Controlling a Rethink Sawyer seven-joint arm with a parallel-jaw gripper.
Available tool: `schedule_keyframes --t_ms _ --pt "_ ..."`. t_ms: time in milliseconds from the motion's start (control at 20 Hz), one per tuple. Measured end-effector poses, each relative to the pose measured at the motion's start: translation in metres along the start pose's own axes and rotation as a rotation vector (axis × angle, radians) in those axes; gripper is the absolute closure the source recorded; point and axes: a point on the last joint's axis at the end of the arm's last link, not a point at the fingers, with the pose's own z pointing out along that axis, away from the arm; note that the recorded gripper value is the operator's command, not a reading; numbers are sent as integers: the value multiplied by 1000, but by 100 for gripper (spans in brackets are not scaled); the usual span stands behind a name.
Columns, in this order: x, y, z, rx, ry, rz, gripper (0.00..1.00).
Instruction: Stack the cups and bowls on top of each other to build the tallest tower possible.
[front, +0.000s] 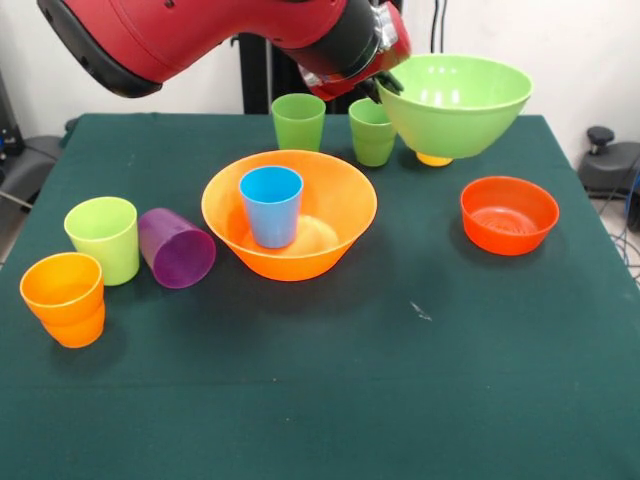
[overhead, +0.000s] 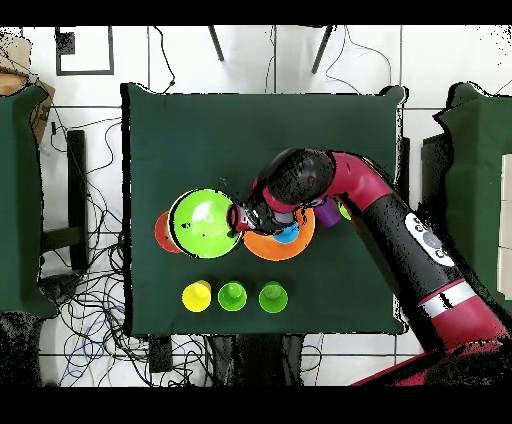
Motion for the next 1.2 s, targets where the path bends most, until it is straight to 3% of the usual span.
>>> schedule_keyframes --t_ms 400,850,1200 --pt "7 0 -4 24 38 -30 100" --pt "16 10 -25 59 91 -46 100" --pt "13 18 -46 72 80 -58 100"
